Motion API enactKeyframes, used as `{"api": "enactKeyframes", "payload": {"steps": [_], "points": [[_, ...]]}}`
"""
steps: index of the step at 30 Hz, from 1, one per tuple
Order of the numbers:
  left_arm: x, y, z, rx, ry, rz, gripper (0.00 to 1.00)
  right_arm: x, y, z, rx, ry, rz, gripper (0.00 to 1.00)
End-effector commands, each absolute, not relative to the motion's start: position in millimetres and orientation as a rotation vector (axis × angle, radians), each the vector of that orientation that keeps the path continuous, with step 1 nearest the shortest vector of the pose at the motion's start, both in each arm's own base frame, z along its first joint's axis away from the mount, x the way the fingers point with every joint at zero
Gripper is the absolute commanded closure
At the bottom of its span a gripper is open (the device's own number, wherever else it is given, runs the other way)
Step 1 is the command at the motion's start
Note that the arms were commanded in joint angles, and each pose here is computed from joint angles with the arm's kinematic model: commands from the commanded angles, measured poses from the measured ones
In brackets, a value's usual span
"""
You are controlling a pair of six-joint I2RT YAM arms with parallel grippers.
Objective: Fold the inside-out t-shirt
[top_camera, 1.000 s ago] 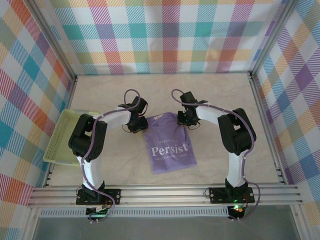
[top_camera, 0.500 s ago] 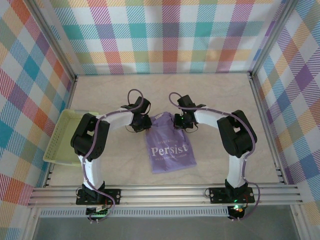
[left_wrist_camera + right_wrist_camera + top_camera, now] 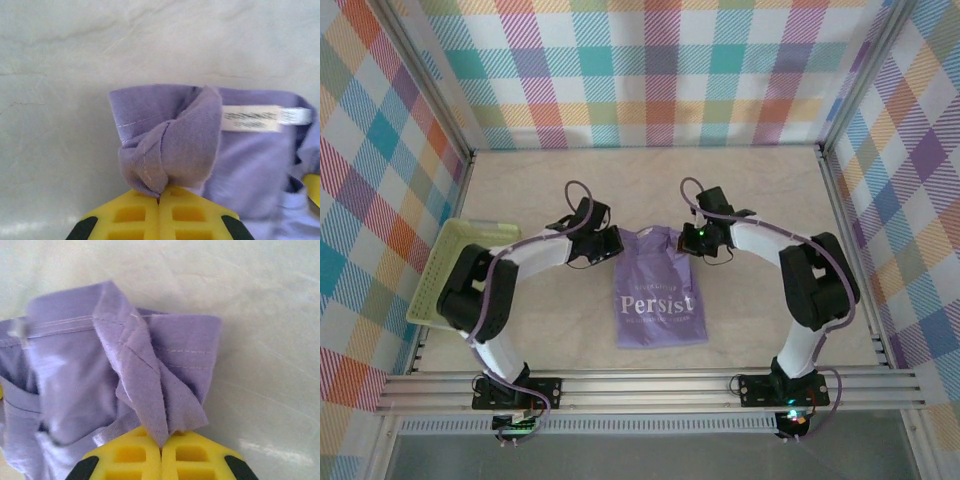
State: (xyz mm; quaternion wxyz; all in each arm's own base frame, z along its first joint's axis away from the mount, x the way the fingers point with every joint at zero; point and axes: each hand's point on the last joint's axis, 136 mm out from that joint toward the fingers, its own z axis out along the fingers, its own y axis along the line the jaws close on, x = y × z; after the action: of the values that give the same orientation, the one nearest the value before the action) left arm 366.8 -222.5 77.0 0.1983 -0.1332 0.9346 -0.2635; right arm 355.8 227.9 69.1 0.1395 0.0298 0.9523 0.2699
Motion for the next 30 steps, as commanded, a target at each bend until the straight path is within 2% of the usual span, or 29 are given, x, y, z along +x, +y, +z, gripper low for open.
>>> {"api": "enactKeyframes", "payload": {"steps": [1,8,14,18,23,30], "points": [[378,-218,130,-0.349,2.454,-0.82,1.0,369,237,111,0.056,2.633,0.915,1.0],[401,-198,188,-0.358,2.329,-0.853,1.0,406,234,179,0.021,2.467,0.99,1.0],[446,-180,266,-0.334,2.156,-0.862,1.0,459,223,254,0.008,2.285,1.029,1.0],[458,-179,309,-0.254,2.056,-0.897,1.0,472,222,288,-0.048,2.197,1.015,1.0],[424,-205,290,-0.127,2.063,-1.006,1.0,449,225,285,-0.117,2.144,1.062,1.0],[321,-250,207,0.063,2.196,-1.066,1.0,357,218,191,-0.093,2.289,1.084,1.0]]}}
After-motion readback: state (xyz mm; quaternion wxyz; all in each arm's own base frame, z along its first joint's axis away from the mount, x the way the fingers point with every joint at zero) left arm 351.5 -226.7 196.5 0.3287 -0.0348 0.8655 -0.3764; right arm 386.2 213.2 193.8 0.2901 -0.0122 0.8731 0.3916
